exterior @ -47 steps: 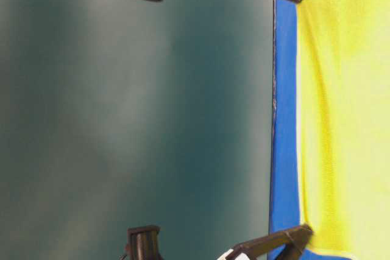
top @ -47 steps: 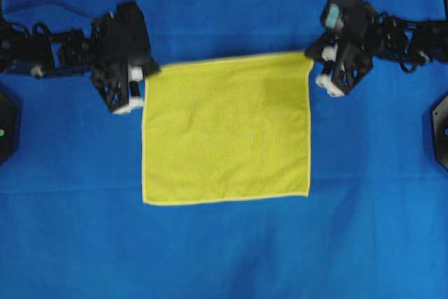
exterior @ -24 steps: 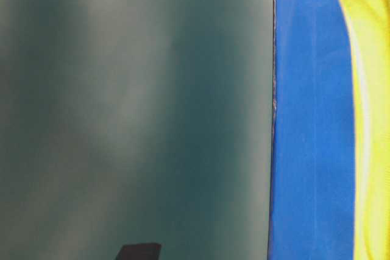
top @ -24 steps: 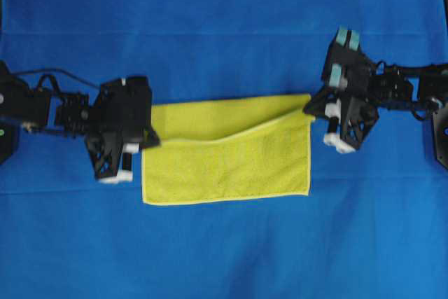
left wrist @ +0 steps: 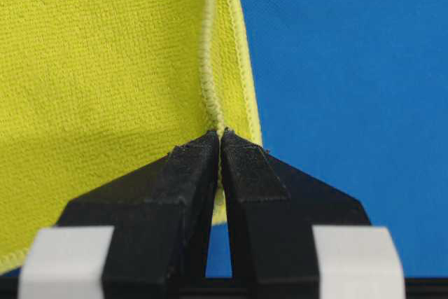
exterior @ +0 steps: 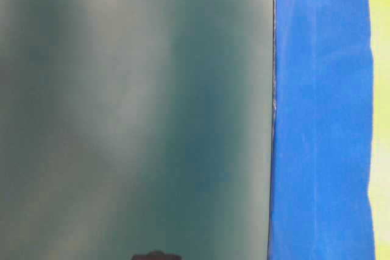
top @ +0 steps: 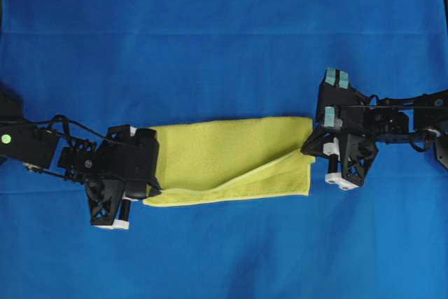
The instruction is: Fold the yellow towel.
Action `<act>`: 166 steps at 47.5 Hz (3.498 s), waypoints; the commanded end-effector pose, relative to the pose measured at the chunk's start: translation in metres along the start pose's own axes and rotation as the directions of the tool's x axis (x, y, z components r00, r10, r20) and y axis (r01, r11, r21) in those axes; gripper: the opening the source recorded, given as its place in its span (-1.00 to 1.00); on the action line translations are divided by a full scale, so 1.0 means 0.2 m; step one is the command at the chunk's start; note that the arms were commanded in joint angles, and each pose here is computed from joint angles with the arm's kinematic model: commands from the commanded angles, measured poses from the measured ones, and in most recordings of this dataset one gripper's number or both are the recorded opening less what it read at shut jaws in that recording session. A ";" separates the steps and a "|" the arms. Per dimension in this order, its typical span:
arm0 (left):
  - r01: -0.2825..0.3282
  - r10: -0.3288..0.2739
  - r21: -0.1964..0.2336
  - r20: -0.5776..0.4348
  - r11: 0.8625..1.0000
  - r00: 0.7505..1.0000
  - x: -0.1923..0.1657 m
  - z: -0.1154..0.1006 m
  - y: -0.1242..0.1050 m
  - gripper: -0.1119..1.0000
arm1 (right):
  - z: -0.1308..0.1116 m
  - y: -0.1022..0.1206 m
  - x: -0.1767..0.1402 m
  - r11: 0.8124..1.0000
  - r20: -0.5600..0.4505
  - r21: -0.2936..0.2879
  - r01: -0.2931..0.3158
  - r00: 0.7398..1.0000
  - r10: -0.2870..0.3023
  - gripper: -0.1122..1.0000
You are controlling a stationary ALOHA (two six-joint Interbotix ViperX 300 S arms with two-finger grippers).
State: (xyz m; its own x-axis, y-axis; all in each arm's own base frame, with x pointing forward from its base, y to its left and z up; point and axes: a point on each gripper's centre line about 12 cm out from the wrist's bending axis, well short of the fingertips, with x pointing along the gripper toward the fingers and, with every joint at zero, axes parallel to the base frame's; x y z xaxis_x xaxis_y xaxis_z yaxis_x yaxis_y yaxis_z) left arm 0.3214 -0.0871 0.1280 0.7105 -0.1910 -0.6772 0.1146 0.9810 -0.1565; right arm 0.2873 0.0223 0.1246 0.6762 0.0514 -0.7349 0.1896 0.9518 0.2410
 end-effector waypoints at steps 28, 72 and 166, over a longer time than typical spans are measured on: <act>-0.005 0.005 -0.004 -0.002 1.000 1.000 -0.04 0.05 0.00 0.40 | 0.07 0.11 -0.04 0.998 0.045 -0.035 -0.059 0.997 0.061 0.32; -0.229 0.227 -0.094 -0.040 0.969 0.973 0.00 -0.11 0.52 0.34 | 0.07 -0.31 0.05 0.987 0.006 0.062 0.147 0.989 -0.148 0.29; -0.136 0.135 0.001 0.121 0.991 0.983 -0.43 0.48 0.24 -0.76 | 0.41 -0.24 -0.43 0.992 0.181 -0.019 0.125 0.976 -0.119 -0.80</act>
State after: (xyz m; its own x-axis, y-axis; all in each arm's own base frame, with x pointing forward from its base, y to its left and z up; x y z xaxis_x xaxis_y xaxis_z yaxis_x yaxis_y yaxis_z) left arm 0.3294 -0.0119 0.2332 0.7586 -0.0323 -0.6508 -0.0095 0.9981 -0.0606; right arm 0.2761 -0.0442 0.2206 0.7491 -0.0909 -0.6562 0.2365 0.9620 0.1367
